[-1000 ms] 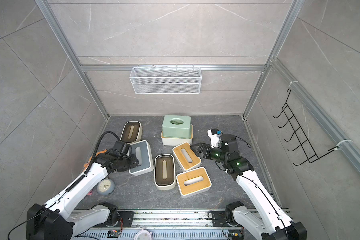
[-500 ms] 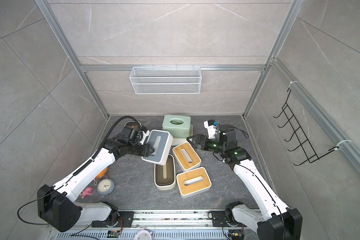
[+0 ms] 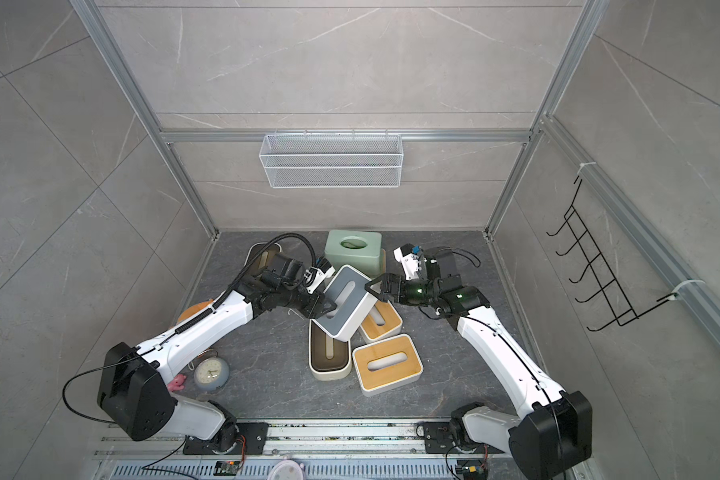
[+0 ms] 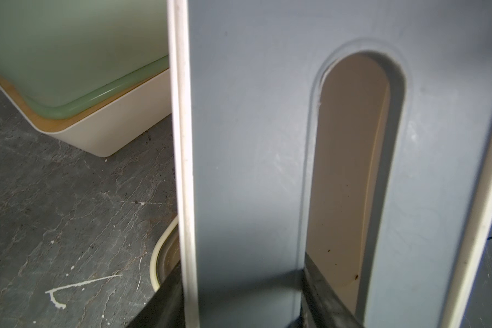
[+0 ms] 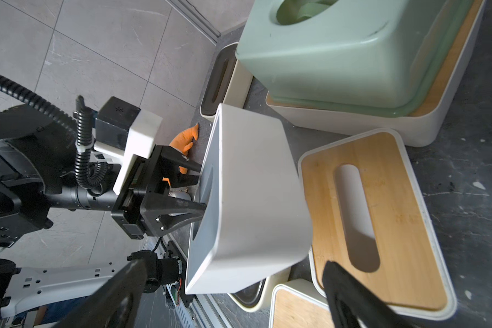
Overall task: Stack the tissue boxes
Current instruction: Place the tissue box at the tissue box.
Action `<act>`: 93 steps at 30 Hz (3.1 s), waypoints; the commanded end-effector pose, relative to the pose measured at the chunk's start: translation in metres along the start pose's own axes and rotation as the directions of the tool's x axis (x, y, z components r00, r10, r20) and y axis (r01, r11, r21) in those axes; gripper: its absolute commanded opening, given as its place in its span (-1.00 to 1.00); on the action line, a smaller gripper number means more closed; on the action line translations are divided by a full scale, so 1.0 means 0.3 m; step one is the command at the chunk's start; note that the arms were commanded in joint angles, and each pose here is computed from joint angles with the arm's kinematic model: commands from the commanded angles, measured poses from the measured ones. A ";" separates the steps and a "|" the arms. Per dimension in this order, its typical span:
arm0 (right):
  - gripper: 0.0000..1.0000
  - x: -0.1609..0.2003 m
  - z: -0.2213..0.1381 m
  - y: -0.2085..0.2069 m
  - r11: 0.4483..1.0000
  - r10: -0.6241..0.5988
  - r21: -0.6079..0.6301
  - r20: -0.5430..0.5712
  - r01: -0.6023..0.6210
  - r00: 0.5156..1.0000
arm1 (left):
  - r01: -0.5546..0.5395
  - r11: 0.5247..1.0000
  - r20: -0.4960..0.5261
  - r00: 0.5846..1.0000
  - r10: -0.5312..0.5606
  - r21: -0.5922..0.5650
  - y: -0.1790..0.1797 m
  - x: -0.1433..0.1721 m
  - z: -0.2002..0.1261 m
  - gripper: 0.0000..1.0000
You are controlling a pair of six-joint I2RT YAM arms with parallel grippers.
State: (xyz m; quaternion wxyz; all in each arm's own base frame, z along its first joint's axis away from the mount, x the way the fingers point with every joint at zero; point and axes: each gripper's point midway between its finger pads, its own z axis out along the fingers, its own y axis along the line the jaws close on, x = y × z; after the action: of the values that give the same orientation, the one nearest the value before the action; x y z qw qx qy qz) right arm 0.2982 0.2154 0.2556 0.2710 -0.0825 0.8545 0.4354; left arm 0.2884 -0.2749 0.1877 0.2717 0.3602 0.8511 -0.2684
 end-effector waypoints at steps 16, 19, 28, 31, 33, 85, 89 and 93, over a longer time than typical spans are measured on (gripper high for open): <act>1.00 0.009 0.027 0.038 0.997 0.038 -0.059 -0.068 -0.042 0.997 | -0.219 0.974 0.162 0.965 0.208 0.056 -0.081 -0.083 -0.012 -0.50; 1.00 0.021 0.034 0.028 0.997 0.052 -0.053 -0.086 -0.057 0.995 | -0.229 0.972 0.174 0.961 0.215 0.063 -0.089 -0.088 -0.015 -0.50; 0.72 0.016 0.046 0.038 0.994 0.074 -0.079 -0.090 -0.081 0.993 | -0.262 0.963 0.161 0.955 0.248 0.070 -0.097 -0.065 -0.004 -0.50; 0.68 0.012 0.043 0.048 0.992 0.075 -0.090 -0.087 -0.083 0.993 | -0.266 0.962 0.152 0.955 0.254 0.062 -0.091 -0.055 0.004 -0.50; 0.63 0.012 0.042 0.050 0.992 0.079 -0.095 -0.090 -0.088 0.993 | -0.272 0.961 0.143 0.954 0.262 0.055 -0.086 -0.048 0.011 -0.50; -0.19 0.028 0.030 0.078 0.991 0.074 -0.103 -0.075 -0.081 0.994 | -0.112 0.993 0.258 0.959 0.121 -0.046 -0.084 -0.202 -0.137 1.00; -0.20 0.024 0.027 0.086 0.992 0.071 -0.103 -0.074 -0.078 0.995 | -0.071 0.993 0.297 0.950 0.095 -0.090 -0.076 -0.233 -0.198 1.00; -0.20 0.013 0.023 0.088 0.993 0.069 -0.094 -0.064 -0.075 0.996 | 0.024 0.982 0.369 0.928 0.047 -0.185 -0.041 -0.276 -0.305 1.00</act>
State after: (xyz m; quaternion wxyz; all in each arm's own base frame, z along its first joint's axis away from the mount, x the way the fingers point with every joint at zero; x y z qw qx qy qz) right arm 0.2915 0.2339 0.2437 0.2056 -0.0639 0.8584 0.4657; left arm 0.2966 -0.2757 0.2686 0.4123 0.3363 0.8062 -0.2587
